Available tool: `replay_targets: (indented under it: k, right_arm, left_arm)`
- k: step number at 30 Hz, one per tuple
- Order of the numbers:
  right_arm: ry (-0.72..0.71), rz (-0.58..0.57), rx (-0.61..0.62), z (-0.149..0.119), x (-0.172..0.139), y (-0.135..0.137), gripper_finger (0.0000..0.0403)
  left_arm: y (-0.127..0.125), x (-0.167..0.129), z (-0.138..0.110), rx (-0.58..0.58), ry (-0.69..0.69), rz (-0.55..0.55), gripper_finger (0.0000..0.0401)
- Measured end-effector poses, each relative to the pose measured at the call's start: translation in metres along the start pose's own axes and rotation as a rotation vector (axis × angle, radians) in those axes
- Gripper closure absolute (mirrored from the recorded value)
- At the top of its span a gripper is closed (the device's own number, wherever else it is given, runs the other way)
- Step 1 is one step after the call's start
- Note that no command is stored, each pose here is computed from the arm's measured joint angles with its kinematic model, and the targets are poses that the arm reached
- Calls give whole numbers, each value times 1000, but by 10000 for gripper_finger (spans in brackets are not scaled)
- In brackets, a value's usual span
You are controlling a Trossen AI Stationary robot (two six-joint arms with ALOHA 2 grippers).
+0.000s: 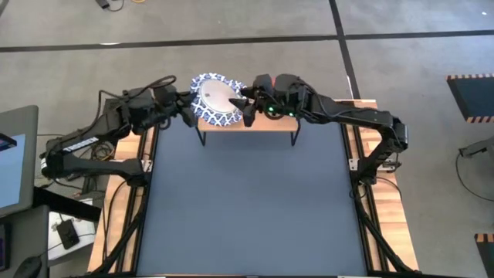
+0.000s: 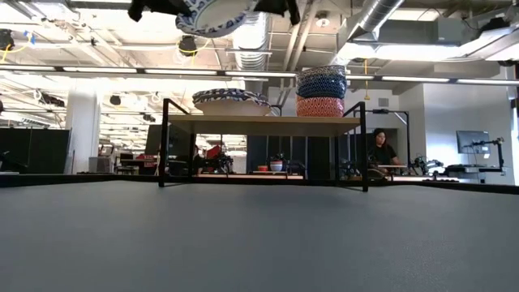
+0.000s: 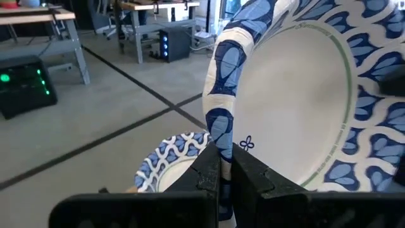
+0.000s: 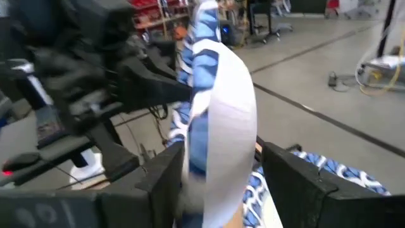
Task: Place and stack bowls onto a shelf
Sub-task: Stack the white bowl on top of the other white bowl on the shelf
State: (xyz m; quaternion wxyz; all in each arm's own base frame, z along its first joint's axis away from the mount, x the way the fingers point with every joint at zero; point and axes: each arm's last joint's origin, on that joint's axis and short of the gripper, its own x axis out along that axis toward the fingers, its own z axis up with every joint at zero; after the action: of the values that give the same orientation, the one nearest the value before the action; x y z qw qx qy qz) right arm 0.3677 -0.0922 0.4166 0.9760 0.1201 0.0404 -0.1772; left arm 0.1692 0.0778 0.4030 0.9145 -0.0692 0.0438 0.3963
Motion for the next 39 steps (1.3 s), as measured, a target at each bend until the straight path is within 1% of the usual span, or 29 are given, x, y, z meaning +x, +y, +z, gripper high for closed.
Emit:
replay_targets:
  k: [2,4,6,9,10,11,13,15,17,19,22,26,30,35,37,39]
  right_arm:
    - [15,-19,20,-1,1,-6,184]
    - [14,-34,37,0,1,-10,214]
    - [6,-67,66,1,1,-15,258]
    - [-3,-111,114,4,2,-29,348]
    - [-9,-118,131,6,2,-35,372]
    - [-10,-121,147,7,2,-41,383]
    - [-10,-121,201,9,2,-54,380]
    - [4,-111,250,6,9,-66,375]
    - [26,-100,287,-1,19,-77,376]
    - [84,-82,334,-12,28,-88,381]
    - [121,-35,383,-22,41,-93,381]
    - [159,-45,390,-36,52,-94,370]
    - [145,-70,378,-37,53,-96,373]
    - [145,-72,354,-36,53,-97,373]
    - [144,-71,351,-36,52,-97,364]
    - [142,-69,349,-35,51,-96,350]
  left_arm:
    - [-3,4,3,19,5,-2,397]
    - [-5,8,5,25,6,-1,397]
    - [-6,9,6,26,8,0,396]
    - [-6,10,8,24,1,2,387]
    - [-7,10,9,21,-4,-1,382]
    - [-7,10,9,20,-6,-1,376]
    - [-6,10,9,13,-4,6,361]
    - [-5,10,9,7,-6,19,345]
    - [-3,10,9,-2,-4,63,330]
    - [-1,14,7,-20,-1,124,317]
    - [3,20,3,-46,19,197,305]
    - [3,29,-5,-89,66,221,303]
    - [2,37,-11,-89,106,231,303]
    - [-2,47,-17,-72,145,203,303]
    - [-2,51,-20,-63,156,219,309]
    - [-1,56,-22,-55,168,234,326]
